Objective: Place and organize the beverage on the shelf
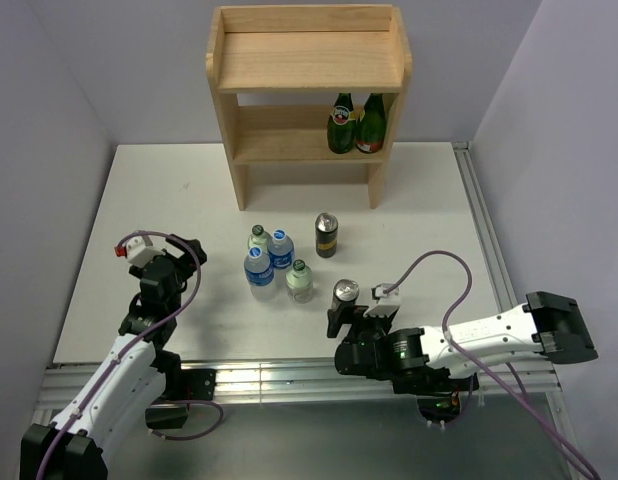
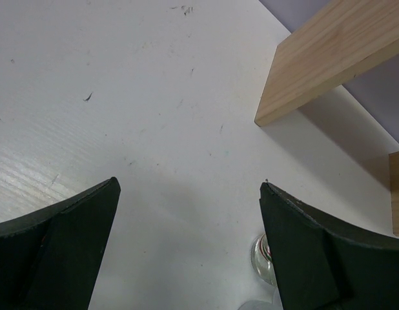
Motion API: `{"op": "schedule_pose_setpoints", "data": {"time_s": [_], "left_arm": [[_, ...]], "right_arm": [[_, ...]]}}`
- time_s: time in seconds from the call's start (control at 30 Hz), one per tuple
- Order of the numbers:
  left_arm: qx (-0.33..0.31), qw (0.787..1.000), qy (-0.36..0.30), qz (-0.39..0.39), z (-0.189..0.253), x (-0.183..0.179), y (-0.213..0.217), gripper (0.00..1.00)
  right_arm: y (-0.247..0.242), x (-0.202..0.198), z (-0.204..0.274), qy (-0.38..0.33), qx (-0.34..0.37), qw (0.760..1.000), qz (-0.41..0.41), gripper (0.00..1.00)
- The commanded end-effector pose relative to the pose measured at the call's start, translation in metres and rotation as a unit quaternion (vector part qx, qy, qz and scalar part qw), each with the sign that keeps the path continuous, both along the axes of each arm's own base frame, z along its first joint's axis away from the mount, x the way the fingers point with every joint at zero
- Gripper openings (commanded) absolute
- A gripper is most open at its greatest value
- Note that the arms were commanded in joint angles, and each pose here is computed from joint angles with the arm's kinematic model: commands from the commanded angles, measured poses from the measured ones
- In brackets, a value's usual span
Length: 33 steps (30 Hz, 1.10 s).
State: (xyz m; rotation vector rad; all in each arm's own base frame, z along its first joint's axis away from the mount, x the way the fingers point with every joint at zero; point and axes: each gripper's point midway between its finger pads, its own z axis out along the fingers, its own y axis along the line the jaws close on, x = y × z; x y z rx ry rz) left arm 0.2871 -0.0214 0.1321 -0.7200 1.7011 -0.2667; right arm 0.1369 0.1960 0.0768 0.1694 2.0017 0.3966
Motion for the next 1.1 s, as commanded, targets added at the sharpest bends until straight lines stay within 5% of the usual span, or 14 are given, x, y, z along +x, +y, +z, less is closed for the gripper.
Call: {"op": "schedule_pose_setpoints", "data": {"time_s": [0.0,0.5,0.53,0.6,0.63,0.7,0.97,1.07], "left_arm": [[-0.002,1.000,-0.021,0.008,0.011,0.003,0.002,0.97],[-0.002,1.000,-0.024,0.009,0.012,0.002,0.002,0.98],[-0.002,1.000,-0.023,0.009,0.012,0.002,0.002,0.98],[-0.002,1.000,-0.023,0.009,0.012,0.002,0.002,0.98],[-0.002,1.000,-0.023,0.009,0.012,0.002,0.002,0.98],[-0.003,1.000,-0.022,0.010,0.011,0.003,0.002,0.98],[-0.002,1.000,-0.025,0.009,0.013,0.002,0.001,0.98],[-0.003,1.000,-0.024,0.009,0.013,0.002,0.001,0.98]], "right_arm": [[0.014,0.018,0.022,-0.063,0.034,0.997,-0.021,1.00],[0.002,0.054,-0.013,-0.092,-0.093,0.987,-0.097,1.00],[0.008,0.059,-0.005,-0.102,-0.057,0.985,-0.125,1.00],[-0.010,0.057,-0.018,-0.108,-0.132,0.976,-0.137,1.00],[-0.001,0.061,-0.010,-0.119,-0.098,0.976,-0.156,1.00],[-0.009,0.062,-0.017,-0.129,-0.153,0.967,-0.156,1.00],[-0.008,0.068,-0.020,-0.144,-0.157,0.961,-0.174,0.99],[-0.008,0.071,-0.023,-0.132,-0.139,0.965,-0.178,0.91]]}}
